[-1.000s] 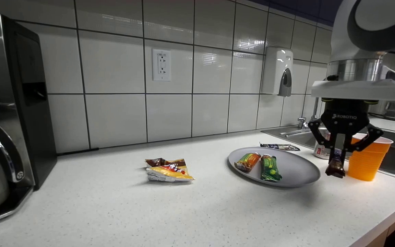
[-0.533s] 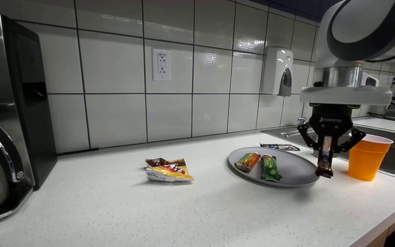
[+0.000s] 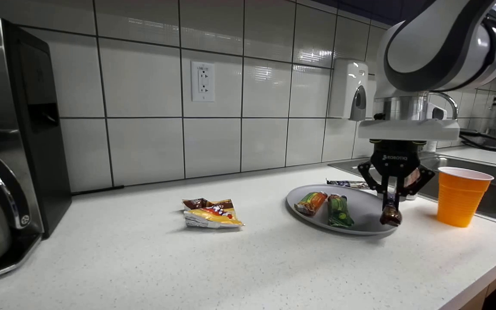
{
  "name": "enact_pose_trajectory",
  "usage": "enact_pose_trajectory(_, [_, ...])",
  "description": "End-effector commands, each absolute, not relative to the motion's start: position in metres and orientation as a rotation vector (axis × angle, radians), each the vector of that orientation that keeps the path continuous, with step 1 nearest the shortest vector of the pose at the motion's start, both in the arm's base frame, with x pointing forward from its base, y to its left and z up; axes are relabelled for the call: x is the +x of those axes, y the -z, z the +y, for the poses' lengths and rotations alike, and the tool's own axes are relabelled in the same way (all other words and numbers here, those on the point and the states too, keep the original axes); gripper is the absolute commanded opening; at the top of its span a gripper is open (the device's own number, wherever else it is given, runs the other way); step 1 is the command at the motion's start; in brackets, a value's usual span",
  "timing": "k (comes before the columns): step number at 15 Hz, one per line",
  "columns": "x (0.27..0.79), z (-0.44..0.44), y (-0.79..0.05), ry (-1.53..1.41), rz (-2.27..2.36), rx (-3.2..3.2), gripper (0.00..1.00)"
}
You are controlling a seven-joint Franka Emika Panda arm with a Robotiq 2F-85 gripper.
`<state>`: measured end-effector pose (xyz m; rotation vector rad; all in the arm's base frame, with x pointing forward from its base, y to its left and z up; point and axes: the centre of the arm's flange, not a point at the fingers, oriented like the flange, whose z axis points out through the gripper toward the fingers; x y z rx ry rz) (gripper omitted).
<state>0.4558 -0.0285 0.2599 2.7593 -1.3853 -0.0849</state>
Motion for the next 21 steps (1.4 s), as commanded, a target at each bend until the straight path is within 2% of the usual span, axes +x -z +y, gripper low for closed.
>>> enact_pose_trajectory(1, [0.476,-0.027,-0.255,0.103,-1.323,2.769,0.04])
enact_pose_trajectory(8, [0.487,-0.022,-0.244,0.119,-1.313,2.765,0.04])
enact_pose_trajectory(9, [0.488,-0.022,-0.244,0.119,-1.320,2.761,0.42])
enact_pose_trajectory(10, [0.489,-0.022,-0.244,0.117,-1.316,2.764,0.43])
enact_pose_trajectory(17, [0.492,-0.023,-0.266,0.077,-1.324,2.784,0.94])
enact_pose_trajectory(18, [0.492,-0.023,-0.270,0.076,-1.322,2.790,0.99])
enact_pose_trajectory(21, [0.491,-0.026,-0.282,0.090,-1.293,2.811,1.00])
